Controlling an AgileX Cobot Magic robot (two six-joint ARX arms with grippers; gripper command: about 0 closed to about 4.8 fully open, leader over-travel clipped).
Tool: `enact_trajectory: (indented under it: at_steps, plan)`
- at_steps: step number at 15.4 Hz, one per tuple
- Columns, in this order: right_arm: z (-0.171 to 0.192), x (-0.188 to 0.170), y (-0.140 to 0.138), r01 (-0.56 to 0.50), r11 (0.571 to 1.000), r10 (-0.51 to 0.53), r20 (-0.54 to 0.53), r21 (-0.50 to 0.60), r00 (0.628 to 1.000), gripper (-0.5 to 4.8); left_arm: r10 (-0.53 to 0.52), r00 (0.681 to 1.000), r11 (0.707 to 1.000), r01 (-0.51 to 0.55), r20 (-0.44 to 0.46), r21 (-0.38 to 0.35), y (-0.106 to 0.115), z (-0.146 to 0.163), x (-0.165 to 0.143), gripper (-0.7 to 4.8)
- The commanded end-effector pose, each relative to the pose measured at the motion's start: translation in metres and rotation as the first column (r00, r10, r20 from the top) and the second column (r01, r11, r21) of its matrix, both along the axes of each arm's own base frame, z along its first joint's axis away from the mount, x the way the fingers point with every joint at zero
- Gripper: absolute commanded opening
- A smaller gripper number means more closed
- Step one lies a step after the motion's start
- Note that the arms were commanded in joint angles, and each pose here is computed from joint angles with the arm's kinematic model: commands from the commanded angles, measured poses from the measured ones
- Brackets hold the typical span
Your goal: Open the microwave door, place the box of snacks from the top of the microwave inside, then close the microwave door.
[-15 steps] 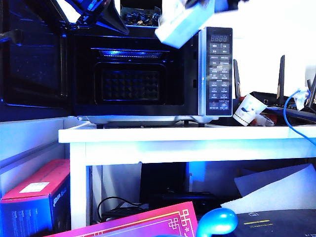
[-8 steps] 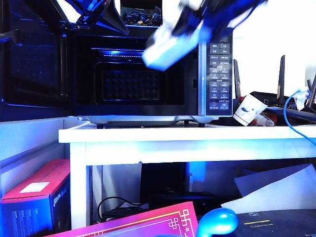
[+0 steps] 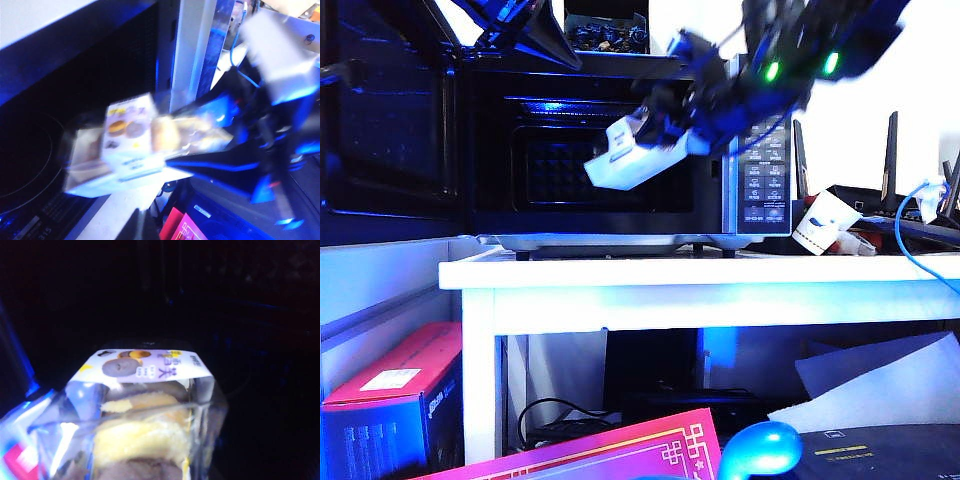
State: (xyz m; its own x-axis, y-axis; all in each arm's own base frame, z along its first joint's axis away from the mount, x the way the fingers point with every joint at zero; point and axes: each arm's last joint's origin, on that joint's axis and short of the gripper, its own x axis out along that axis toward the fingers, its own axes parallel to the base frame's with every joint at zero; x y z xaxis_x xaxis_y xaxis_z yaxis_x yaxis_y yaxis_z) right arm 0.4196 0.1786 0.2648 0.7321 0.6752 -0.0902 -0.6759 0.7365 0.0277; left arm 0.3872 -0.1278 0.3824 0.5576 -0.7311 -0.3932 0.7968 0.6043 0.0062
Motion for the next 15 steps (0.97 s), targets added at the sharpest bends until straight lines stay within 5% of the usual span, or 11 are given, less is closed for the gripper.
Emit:
enact_trajectory:
  at_steps: [1,6,15]
  plan:
    - [-0.004,0.006,0.013,0.01,0.998,-0.017,0.122,0.061,0.992,2.52,-0.007,1.0,1.0,0.007,0.014,-0.007,0.0,0.003,-0.001,-0.06]
    - [-0.02,0.009,0.03,0.103,0.99,-0.121,0.195,0.099,0.973,2.52,-0.006,1.0,1.0,0.006,0.014,-0.01,0.0,0.003,-0.001,-0.06]
    - [-0.026,0.052,0.056,0.103,0.991,-0.116,0.158,0.088,0.981,2.52,-0.005,1.0,1.0,0.006,0.011,-0.016,0.0,0.004,-0.001,-0.06]
